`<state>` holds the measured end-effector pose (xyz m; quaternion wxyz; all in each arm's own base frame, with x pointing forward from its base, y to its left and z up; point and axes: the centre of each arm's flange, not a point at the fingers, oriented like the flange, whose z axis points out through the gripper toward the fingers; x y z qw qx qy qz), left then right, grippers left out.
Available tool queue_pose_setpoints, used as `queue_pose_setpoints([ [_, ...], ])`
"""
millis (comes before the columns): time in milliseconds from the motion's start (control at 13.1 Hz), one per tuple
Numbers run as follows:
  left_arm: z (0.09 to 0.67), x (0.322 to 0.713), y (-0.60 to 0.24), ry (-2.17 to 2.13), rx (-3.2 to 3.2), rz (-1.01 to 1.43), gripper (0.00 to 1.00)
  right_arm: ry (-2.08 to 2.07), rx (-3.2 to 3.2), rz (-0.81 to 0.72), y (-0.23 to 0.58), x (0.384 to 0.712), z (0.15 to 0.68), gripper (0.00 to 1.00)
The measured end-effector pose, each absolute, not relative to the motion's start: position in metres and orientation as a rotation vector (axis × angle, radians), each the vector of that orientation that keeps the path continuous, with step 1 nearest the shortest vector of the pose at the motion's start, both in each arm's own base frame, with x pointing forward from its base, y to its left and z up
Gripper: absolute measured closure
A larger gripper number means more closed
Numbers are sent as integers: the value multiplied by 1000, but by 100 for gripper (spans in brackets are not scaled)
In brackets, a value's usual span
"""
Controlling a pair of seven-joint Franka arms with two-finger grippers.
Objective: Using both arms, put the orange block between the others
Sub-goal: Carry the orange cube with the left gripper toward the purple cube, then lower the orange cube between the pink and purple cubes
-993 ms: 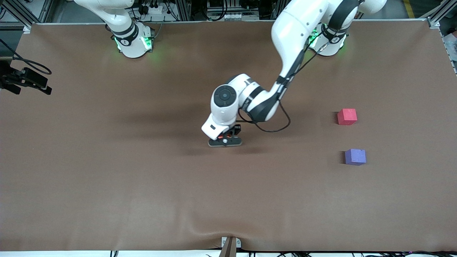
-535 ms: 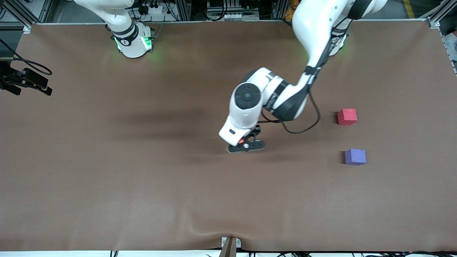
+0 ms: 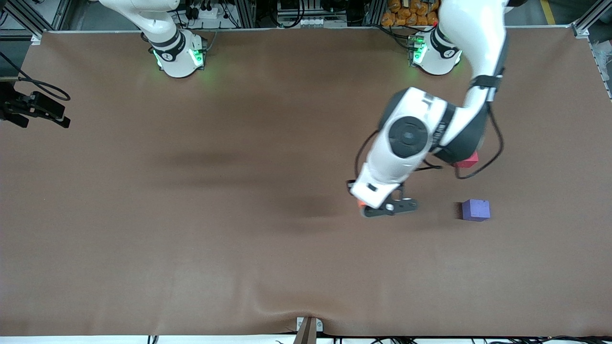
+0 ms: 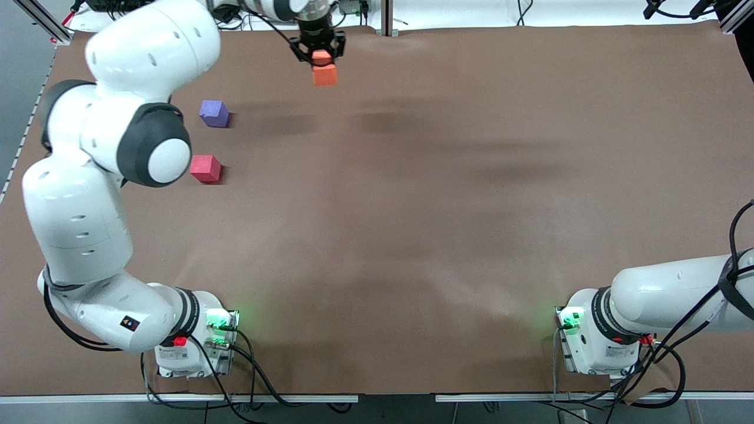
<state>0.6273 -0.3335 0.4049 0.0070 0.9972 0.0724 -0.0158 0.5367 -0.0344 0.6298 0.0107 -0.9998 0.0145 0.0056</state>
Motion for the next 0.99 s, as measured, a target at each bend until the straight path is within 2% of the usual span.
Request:
queue_pose_setpoints([
  [535, 384, 627, -215, 91, 3137, -119, 47, 45, -3120, 17, -34, 537, 630, 0],
  [993, 357, 607, -132, -34, 3128, -96, 47, 44, -3120, 17, -34, 537, 630, 0],
])
